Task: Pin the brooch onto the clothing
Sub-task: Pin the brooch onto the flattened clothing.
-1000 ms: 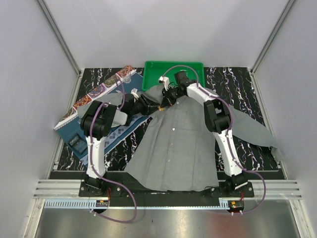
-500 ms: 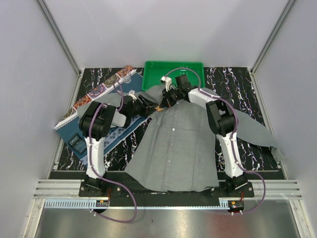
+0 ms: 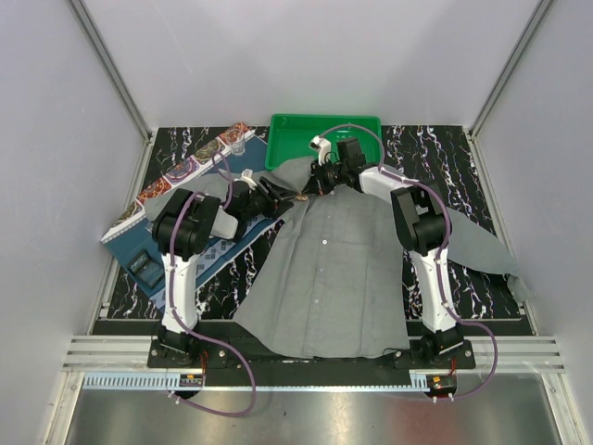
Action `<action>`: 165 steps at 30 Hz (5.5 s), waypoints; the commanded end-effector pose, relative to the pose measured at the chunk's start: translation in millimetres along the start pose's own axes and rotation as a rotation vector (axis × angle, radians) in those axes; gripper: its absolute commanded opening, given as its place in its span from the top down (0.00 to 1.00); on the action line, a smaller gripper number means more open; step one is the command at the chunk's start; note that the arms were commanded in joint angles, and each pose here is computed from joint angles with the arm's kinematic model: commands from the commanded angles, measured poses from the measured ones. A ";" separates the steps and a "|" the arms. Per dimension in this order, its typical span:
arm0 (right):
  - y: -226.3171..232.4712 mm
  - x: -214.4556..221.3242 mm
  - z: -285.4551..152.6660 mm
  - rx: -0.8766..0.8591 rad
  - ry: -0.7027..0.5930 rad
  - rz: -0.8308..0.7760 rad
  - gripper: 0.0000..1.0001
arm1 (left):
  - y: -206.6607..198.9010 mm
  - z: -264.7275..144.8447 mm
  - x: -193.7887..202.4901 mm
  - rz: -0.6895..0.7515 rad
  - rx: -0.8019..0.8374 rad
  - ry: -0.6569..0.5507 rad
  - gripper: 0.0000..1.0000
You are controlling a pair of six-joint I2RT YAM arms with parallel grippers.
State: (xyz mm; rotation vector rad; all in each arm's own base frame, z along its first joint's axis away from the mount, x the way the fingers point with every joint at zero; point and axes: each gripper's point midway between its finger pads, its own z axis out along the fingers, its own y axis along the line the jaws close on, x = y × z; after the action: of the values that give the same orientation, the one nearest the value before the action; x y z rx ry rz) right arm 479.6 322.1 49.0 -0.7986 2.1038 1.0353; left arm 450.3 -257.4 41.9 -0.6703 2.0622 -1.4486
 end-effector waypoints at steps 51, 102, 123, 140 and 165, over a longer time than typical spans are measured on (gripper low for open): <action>21.7 -2.2 -18.3 -0.230 0.184 0.255 0.53 | -31.1 18.8 -25.5 0.167 0.257 0.005 1.00; 22.2 -8.5 -22.0 -0.240 0.142 0.288 0.60 | -47.8 7.4 -16.6 0.206 0.337 0.022 1.00; 21.4 -6.2 -37.5 -0.207 0.146 0.245 0.61 | -56.4 6.5 -28.4 0.181 0.338 0.004 1.00; 15.7 -29.9 -65.0 -0.274 0.045 0.240 0.50 | -73.1 4.3 -22.4 0.267 0.419 0.021 1.00; 13.0 -9.7 -17.0 -0.280 0.158 0.262 0.35 | -94.1 1.5 -16.4 0.360 0.503 0.052 1.00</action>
State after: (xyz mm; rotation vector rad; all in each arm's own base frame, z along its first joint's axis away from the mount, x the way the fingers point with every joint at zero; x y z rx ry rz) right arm 470.5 313.4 65.1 -0.7318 2.2849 1.4674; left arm 471.7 -271.0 75.2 -0.2794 1.8742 -1.6486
